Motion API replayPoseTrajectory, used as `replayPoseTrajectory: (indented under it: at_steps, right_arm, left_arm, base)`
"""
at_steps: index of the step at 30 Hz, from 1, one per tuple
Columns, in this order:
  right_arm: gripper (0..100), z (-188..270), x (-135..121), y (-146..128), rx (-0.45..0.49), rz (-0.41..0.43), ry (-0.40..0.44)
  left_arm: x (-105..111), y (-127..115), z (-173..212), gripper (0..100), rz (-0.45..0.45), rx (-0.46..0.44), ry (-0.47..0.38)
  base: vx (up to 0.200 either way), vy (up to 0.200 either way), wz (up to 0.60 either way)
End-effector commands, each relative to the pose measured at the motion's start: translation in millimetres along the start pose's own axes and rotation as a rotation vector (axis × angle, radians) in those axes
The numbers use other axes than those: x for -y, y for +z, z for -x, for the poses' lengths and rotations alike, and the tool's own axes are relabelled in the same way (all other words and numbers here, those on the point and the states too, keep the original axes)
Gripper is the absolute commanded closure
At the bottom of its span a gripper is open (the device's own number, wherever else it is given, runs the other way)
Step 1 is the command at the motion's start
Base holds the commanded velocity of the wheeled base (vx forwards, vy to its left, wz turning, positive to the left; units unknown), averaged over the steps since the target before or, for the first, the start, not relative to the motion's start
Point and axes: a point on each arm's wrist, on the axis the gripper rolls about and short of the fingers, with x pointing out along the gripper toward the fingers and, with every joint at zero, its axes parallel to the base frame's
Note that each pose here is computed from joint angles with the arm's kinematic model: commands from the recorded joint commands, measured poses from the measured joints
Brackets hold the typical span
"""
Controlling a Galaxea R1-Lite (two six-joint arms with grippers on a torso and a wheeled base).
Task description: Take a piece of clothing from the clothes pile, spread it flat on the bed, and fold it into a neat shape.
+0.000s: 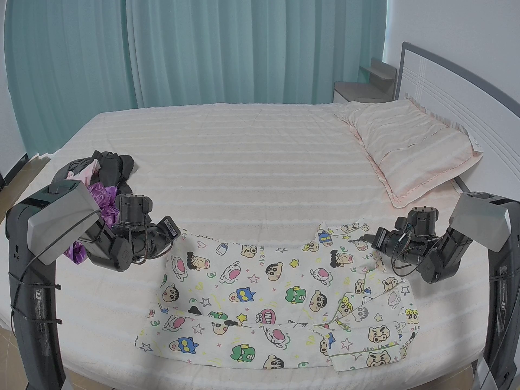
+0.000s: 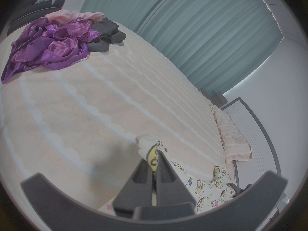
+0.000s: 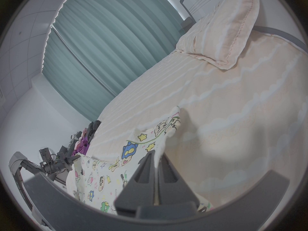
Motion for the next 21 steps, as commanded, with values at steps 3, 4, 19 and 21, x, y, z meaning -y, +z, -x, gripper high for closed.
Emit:
replayPoseTrajectory:
  at_steps: [3, 4, 19, 21]
  right_arm:
    - [100, 12, -6, 12, 0.025, 0.0, 0.021]
    - [100, 15, -6, 14, 0.028, 0.0, 0.021]
    - [100, 71, -9, 13, -0.025, -0.01, 0.116]
    - [100, 80, -8, 12, -0.027, -0.013, 0.12]
  left_arm:
    - [5, 1, 15, 100, -0.006, -0.002, -0.003]
    - [4, 0, 19, 100, -0.008, -0.005, 0.001]
    - [2, -16, 74, 100, -0.07, -0.064, 0.03]
    - [2, -19, 82, 100, -0.073, -0.073, 0.03]
  base:
    - [0.0, 0.0, 0.0]
    - [0.0, 0.0, 0.0]
    - [0.0, 0.0, 0.0]
    - [0.0, 0.0, 0.0]
